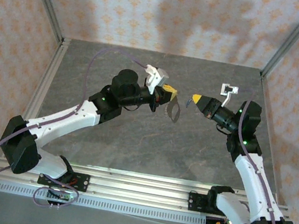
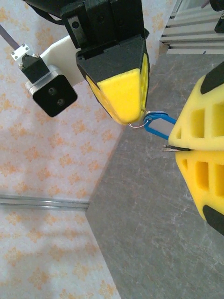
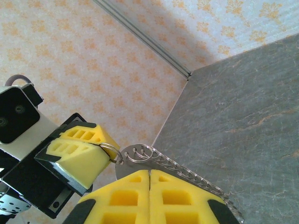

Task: Put the keys on the keyring

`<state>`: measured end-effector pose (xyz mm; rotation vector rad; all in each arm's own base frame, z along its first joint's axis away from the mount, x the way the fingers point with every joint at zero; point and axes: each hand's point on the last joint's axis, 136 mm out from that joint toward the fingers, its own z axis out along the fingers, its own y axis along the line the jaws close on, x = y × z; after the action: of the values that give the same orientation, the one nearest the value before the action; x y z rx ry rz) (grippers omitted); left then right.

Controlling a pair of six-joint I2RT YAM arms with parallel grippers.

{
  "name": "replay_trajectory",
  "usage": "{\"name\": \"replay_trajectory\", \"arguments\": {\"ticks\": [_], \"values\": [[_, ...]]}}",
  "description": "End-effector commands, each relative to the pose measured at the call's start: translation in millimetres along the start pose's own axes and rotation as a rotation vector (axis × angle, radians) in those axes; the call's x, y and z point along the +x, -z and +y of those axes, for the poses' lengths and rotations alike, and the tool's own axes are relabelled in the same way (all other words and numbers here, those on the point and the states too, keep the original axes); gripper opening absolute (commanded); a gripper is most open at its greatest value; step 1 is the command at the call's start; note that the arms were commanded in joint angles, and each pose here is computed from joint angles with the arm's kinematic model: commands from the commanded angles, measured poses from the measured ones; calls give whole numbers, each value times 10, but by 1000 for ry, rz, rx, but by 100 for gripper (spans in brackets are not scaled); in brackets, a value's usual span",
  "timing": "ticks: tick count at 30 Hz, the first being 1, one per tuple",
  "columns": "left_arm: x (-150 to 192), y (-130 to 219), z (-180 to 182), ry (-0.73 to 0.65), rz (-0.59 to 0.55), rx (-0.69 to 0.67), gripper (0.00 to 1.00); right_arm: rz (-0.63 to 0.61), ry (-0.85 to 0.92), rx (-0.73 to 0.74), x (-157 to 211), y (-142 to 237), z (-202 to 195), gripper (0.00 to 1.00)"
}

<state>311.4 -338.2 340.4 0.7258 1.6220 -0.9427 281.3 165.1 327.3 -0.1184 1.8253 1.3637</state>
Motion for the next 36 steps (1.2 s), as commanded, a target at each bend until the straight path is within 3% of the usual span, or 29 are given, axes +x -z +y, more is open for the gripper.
{"name": "replay_trajectory", "arguments": {"ticks": [1, 10, 15, 25, 36], "values": [[-159, -35, -143, -39, -31, 59, 0, -27, 86, -48, -128, 65, 249, 0], [-128, -105, -144, -22, -18, 73, 0, -24, 119, -80, -171, 25, 422, 0], [-228, -51, -139, -57, -66, 50, 0, -36, 135, -40, -182, 38, 384, 0], [-734, 259, -228, -174, -201, -4, 0, -185, 121, 137, -238, 271, 114, 0], [-1283, 484, -398, -142, -382, 23, 0, -203, 122, 153, -193, 337, 92, 0]]}}
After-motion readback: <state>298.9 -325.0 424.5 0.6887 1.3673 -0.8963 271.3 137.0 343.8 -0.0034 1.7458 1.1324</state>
